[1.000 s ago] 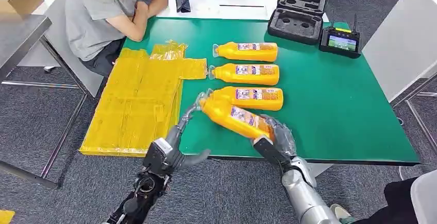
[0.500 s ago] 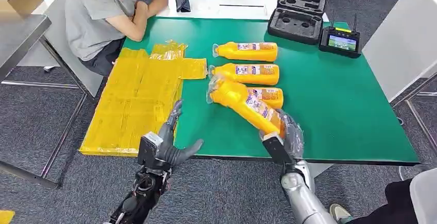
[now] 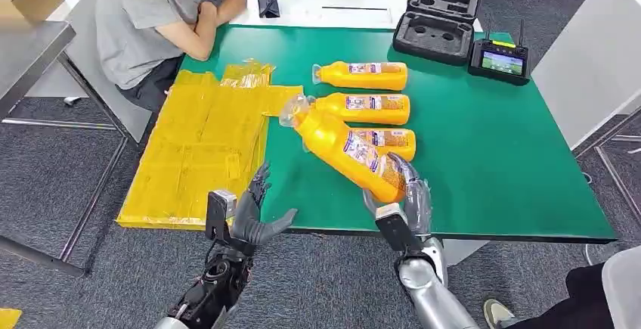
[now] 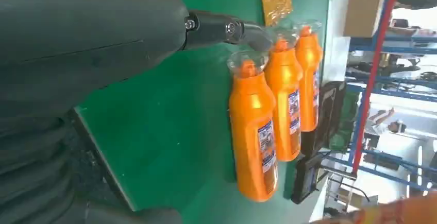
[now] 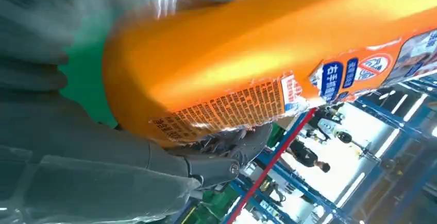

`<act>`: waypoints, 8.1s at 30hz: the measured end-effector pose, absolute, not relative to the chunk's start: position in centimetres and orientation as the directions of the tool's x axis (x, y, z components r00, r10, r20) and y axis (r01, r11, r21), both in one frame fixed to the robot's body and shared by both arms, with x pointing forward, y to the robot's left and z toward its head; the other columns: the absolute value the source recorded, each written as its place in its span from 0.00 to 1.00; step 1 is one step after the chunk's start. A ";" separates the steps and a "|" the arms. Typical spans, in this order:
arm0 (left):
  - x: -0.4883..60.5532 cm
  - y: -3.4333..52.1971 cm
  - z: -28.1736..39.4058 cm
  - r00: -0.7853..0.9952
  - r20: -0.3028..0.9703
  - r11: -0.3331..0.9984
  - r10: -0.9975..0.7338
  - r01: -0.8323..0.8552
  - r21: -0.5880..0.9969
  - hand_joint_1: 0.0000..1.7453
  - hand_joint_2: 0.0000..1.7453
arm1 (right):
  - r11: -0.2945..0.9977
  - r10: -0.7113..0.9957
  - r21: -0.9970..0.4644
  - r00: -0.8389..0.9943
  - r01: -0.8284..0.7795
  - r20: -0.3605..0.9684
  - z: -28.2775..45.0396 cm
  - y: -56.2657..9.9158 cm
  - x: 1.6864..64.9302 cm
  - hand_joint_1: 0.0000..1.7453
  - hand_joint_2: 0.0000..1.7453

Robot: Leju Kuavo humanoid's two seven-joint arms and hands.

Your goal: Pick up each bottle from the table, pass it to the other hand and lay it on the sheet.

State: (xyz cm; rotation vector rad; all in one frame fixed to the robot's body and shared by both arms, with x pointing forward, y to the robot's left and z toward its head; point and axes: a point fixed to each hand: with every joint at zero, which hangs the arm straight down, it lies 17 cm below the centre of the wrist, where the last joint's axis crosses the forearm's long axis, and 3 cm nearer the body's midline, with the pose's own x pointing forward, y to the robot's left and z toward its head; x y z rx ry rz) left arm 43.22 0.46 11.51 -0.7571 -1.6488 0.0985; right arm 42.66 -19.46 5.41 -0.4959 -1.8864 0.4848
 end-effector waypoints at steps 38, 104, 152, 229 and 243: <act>42.1 -1.1 12.9 0.121 0.731 0.593 0.671 0.504 -0.628 0.00 1.00 | 0.831 0.515 -0.555 -0.418 0.029 0.749 5.7 -16.0 40.6 1.00 1.00; 40.5 -1.6 17.9 0.191 0.596 0.401 0.780 0.578 -0.711 0.00 1.00 | 0.862 0.443 -0.505 -0.409 -0.050 0.798 5.5 -13.5 40.9 1.00 1.00; 40.2 -2.1 19.2 0.231 0.544 0.324 0.807 0.596 -0.734 0.00 1.00 | 0.879 0.372 -0.454 -0.386 -0.144 0.844 4.5 -10.6 39.9 1.00 1.00; 40.1 -2.3 20.4 0.196 0.554 0.333 0.809 0.624 -0.707 1.00 1.00 | 0.885 0.330 -0.428 -0.397 -0.186 0.856 5.1 -9.0 39.8 1.00 1.00; 40.1 -2.1 20.6 0.179 0.549 0.335 0.816 0.628 -0.703 1.00 1.00 | 0.872 0.339 -0.438 -0.377 -0.218 0.862 3.9 -8.6 39.7 0.00 0.00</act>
